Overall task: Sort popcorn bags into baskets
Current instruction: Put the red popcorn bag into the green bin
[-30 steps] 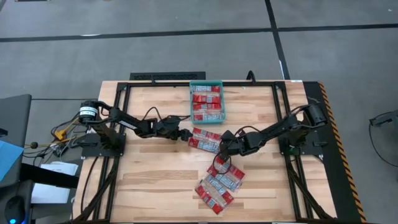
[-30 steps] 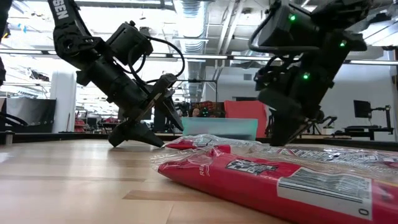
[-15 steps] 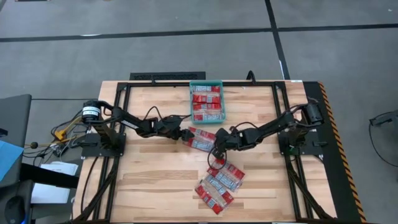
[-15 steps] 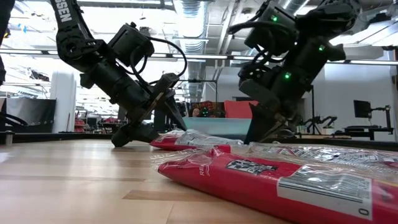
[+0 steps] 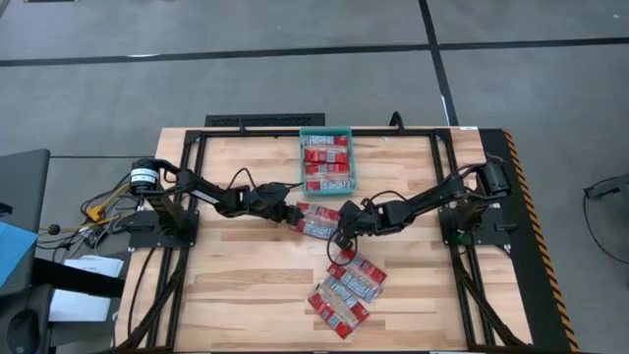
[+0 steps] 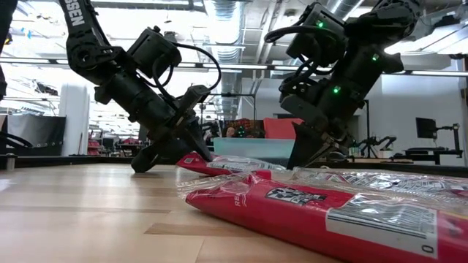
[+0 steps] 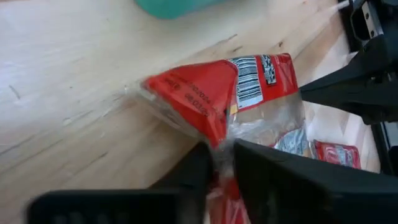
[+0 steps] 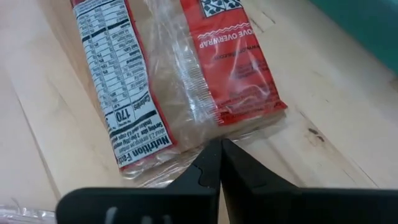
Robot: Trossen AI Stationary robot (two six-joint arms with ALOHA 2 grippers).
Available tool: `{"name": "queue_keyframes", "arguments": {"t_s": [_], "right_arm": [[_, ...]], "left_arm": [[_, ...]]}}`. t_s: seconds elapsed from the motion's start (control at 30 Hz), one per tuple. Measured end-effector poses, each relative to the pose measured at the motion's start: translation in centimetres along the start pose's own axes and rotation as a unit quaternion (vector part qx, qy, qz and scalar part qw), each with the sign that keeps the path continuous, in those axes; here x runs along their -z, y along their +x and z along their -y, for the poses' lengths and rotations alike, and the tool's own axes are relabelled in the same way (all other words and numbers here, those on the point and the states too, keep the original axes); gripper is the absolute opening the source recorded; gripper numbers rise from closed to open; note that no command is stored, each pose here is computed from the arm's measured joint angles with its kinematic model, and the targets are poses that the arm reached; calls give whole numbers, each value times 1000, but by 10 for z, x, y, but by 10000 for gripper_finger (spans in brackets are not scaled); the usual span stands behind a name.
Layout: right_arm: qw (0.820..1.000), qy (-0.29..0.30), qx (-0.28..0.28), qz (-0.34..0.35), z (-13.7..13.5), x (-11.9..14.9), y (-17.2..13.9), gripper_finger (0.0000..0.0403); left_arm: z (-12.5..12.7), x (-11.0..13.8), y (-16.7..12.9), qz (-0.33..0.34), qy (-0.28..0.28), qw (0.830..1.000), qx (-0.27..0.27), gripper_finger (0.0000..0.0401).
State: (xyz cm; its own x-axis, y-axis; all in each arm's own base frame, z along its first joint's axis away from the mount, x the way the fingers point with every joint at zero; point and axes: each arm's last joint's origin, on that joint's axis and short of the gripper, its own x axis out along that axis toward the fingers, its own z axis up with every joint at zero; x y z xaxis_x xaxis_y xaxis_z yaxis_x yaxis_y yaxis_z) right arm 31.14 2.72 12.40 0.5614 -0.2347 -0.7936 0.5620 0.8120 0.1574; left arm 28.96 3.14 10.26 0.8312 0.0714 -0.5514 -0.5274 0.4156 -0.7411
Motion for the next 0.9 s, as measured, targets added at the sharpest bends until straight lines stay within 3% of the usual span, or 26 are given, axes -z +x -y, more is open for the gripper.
{"name": "queue_keyframes", "arguments": {"t_s": [0.1,0.23,0.4,0.67,0.9], "right_arm": [[1000,2,-7,5,-1,-2,-5,25],[1000,5,-27,3,-1,-8,-20,17],[999,13,-34,10,6,-18,-58,24],[996,47,0,75,28,-29,-121,29],[994,48,29,99,38,-29,-139,15]], "left_arm": [[0,0,0,-10,-7,1000,8,12],[7,-2,-5,-35,-17,998,40,5],[23,-7,-23,-69,-71,992,78,1],[48,-27,-54,33,-97,987,124,0],[65,-46,-73,118,-127,971,163,0]]}}
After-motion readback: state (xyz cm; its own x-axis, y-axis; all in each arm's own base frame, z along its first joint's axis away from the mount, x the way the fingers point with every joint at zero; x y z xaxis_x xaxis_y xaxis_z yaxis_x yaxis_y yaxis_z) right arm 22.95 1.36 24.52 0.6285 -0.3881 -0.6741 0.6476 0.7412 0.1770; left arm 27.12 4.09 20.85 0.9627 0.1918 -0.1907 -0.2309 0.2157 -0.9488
